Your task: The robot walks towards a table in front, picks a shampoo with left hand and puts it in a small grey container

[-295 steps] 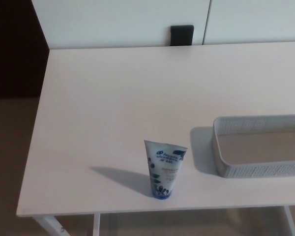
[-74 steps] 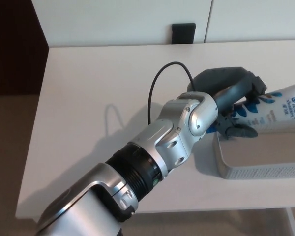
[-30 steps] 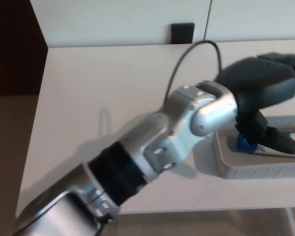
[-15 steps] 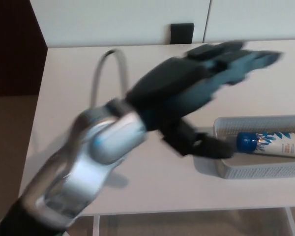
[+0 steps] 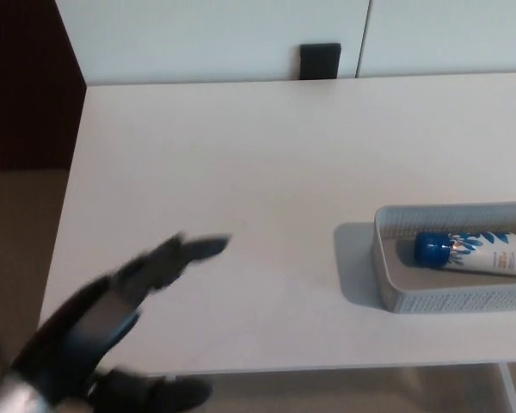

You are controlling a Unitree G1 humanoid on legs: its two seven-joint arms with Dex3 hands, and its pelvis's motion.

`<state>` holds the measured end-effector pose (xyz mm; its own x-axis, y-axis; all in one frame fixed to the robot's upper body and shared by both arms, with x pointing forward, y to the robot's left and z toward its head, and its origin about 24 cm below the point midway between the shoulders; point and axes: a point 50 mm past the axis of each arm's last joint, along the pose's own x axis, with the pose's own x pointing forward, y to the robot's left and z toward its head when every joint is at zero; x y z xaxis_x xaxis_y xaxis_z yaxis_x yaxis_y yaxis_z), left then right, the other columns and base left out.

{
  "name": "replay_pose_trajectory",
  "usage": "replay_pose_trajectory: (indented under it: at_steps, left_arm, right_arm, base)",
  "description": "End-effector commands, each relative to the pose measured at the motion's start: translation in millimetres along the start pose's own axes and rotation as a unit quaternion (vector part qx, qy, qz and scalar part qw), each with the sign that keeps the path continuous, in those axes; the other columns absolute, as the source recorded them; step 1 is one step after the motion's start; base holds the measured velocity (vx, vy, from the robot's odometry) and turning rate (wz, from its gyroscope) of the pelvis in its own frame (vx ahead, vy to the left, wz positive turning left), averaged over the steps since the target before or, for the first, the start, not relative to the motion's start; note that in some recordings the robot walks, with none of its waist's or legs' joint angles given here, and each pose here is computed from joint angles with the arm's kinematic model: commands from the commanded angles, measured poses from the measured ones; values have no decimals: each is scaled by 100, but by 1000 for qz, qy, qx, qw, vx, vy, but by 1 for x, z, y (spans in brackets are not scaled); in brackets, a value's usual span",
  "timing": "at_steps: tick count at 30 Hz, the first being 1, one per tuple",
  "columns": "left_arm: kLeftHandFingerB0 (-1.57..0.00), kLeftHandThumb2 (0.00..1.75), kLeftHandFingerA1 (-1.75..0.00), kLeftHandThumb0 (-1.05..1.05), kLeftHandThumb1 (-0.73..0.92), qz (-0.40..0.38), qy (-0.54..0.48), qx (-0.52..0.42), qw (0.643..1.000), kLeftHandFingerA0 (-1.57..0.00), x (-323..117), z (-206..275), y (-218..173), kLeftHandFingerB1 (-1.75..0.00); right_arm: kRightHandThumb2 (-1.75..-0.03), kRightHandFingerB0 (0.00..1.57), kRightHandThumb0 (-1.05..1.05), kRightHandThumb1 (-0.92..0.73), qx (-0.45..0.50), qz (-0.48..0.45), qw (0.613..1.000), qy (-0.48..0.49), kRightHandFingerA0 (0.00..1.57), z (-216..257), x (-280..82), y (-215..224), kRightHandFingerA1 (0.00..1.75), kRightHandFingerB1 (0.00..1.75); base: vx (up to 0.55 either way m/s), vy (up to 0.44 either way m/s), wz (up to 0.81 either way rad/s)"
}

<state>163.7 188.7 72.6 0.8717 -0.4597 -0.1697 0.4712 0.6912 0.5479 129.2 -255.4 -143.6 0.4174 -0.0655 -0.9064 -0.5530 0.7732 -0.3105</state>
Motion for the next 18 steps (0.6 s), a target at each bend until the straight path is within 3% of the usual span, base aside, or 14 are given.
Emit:
replay_pose_trajectory:
  at_steps: [1,5,6,7,8,9,10,12,13,16,17,18]
  left_arm:
    - [-40,56,-62,-92,47,-64,5,-123,990,-27,-123,-22,-13,-46]
    - [-48,55,-60,-90,44,-112,31,-135,984,-38,-131,-35,-22,-45]
    - [-58,55,-57,-86,42,-133,42,-144,980,-43,-134,-41,-24,-43]
    - [-65,71,-56,-85,30,-155,53,-149,975,-47,-136,-44,-24,-46]
    - [-65,71,-56,-85,30,-173,62,-152,971,-47,-138,-47,-23,-46]
    - [-78,70,-50,-92,26,-203,70,-150,965,-50,-137,-49,-22,-48]
    - [-70,66,-48,-74,22,-245,84,-150,954,-70,-139,-52,-19,-44]
    - [-78,65,-46,-71,28,-315,122,-153,929,-73,-148,-60,-16,-46]
    - [-79,53,-44,-64,36,-329,135,-156,922,-77,-151,-65,-16,-44]
    - [-80,54,-48,-63,39,-337,187,-153,910,-80,-155,-82,-17,-45]
    - [-79,71,-61,-71,32,-276,246,-152,916,-87,-157,-99,-19,-54]
    - [-77,74,-64,-65,31,-229,276,-150,921,-82,-157,-110,-20,-58]
  right_arm:
    - [-60,55,-37,-68,51,-30,996,69,67,-51,-15,-9,47,41]
    - [-60,55,-37,-68,51,-29,995,76,68,-58,-18,-6,47,41]
    - [-61,55,-39,-68,47,-31,995,78,70,-60,-19,-7,49,41]
    - [-61,56,-39,-68,47,-31,995,79,70,-61,-19,-7,48,41]
    - [-61,56,-39,-68,47,-31,995,79,70,-62,-19,-8,48,41]
    - [-61,55,-38,-68,50,-35,995,75,69,-59,-19,-11,48,41]
    - [-60,55,-38,-68,53,-38,995,71,68,-57,-18,-14,49,41]
    - [-59,55,-37,-69,69,-38,995,68,69,-56,-18,-14,50,41]
    - [-59,55,-37,-69,71,-38,995,66,69,-55,-18,-14,51,41]
    - [-59,54,-39,-70,64,-39,995,69,69,-55,-18,-15,51,40]
    - [-60,53,-39,-69,68,-39,994,70,67,-56,-18,-14,51,41]
    - [-58,53,-38,-68,73,-39,994,72,68,-56,-18,-14,51,41]
  base:
    - [0,0,0]
    - [0,0,0]
    - [0,0,0]
    - [0,0,0]
    - [0,0,0]
    - [0,0,0]
    - [0,0,0]
    - [0,0,0]
    - [0,0,0]
    - [0,0,0]
    - [0,0,0]
    - [0,0,0]
